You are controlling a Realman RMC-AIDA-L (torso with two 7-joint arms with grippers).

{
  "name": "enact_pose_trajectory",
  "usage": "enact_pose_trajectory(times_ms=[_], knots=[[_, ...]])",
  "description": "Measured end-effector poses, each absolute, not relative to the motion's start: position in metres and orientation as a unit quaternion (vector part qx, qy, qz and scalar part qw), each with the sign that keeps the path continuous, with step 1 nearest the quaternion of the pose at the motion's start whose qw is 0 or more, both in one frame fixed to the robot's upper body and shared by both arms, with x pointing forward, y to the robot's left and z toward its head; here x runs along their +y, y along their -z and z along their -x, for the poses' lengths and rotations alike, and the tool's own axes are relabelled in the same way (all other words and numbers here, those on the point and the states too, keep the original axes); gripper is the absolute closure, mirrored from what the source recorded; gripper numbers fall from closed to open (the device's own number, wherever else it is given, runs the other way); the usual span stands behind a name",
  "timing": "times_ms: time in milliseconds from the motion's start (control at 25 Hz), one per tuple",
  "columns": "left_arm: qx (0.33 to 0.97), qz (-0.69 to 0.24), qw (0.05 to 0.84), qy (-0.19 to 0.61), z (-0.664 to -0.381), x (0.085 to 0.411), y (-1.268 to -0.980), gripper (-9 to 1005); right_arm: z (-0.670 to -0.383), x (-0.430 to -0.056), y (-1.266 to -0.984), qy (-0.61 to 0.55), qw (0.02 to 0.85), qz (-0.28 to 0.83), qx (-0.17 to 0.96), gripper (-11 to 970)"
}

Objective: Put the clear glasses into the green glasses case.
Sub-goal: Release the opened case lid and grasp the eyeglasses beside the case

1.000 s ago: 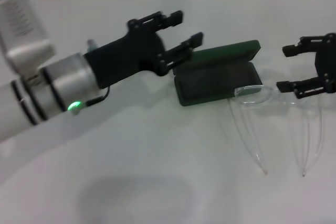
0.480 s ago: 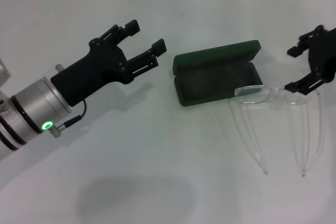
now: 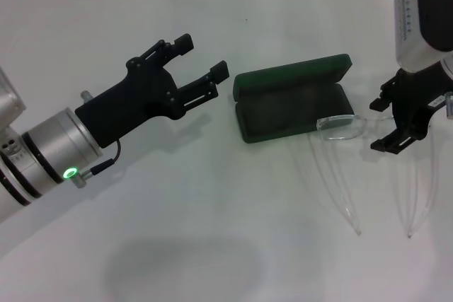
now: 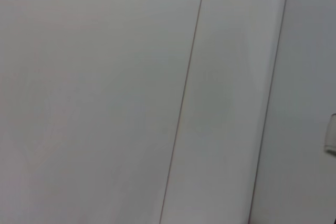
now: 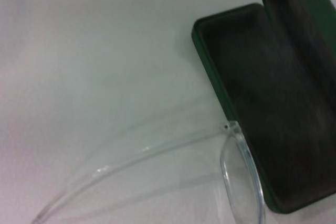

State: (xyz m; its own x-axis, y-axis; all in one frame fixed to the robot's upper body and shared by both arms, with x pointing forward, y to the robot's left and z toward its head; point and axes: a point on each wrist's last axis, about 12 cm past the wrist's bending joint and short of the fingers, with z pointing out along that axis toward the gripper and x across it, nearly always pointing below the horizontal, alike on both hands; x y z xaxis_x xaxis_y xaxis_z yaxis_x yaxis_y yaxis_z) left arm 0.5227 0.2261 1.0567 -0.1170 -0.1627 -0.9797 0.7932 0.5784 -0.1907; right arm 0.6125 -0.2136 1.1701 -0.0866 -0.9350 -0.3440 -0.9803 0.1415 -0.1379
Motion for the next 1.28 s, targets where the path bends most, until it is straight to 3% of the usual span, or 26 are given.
enact_pose_trajectory(times_ms=[280,480,1040,1280], knots=[[0.639,-0.248,0.616,0.387,-0.522,0.225,-1.056,142,-0.617,-0.208,-1.158,-0.052,0.177,0.649,0.738,286],[0.641,-0.254,0.611,0.389,-0.525,0.221,-1.055,147,-0.619,-0.202,-1.149,-0.053,0.173,0.653,0.736,301],[0.645,-0.25,0.606,0.392,-0.524,0.219,-1.052,146,-0.617,-0.2,-1.141,-0.063,0.174,0.651,0.736,531],[0.646,-0.252,0.603,0.393,-0.523,0.219,-1.05,146,-0.614,-0.206,-1.139,-0.061,0.181,0.646,0.739,772]])
